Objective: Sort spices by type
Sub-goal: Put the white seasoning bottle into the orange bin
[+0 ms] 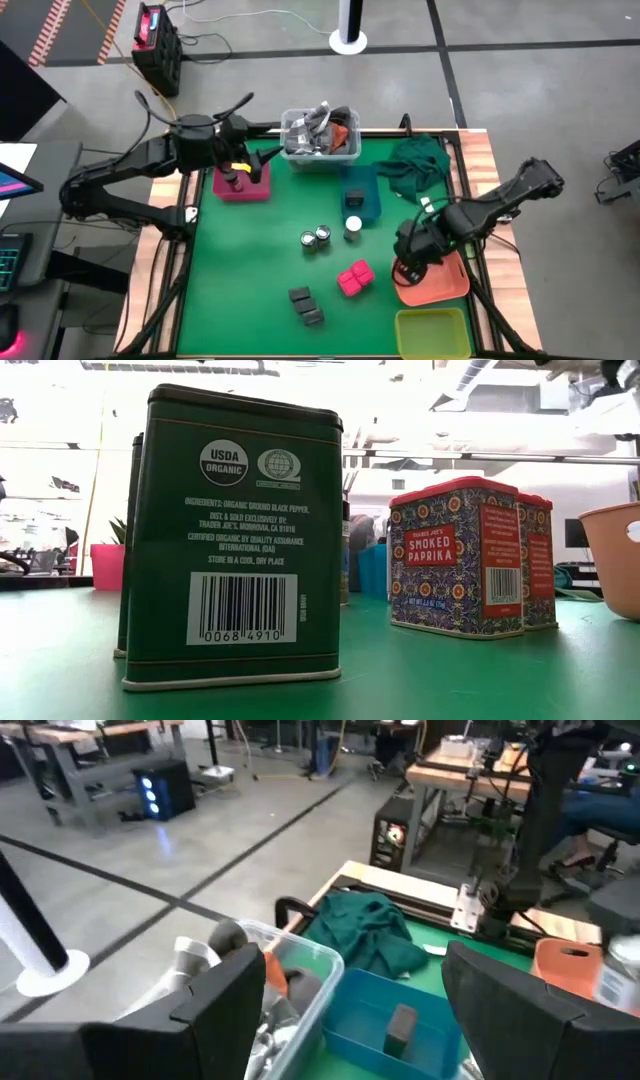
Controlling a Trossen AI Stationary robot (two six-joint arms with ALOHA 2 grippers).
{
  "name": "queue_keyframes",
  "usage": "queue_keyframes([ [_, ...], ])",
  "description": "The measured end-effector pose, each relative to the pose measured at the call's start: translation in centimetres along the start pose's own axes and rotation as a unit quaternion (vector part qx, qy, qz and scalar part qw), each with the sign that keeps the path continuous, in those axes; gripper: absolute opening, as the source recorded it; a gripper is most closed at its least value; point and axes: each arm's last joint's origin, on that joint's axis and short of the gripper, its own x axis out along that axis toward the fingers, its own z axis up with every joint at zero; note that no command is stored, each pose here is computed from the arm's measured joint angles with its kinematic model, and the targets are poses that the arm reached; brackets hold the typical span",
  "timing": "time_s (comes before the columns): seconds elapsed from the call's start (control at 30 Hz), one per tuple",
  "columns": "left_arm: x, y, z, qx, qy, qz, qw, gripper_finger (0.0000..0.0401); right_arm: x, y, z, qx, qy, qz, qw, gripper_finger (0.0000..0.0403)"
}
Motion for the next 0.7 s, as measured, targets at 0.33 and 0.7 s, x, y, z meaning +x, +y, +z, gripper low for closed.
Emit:
queue_keyframes([
  [0.33,-0.3,0.4,-0.3,0.008,0.015,0.008,1.0,0.0288,5.3,0.0,-1.7,0.098,-0.016,-0.061,0.993,0.0232],
  [0.7,-1.0,0.6,-0.2,0.025,0.017,0.007,1.0,0.0288,7.3,-0.4,-2.0,0.135,-0.041,-0.057,0.988,0.0239],
])
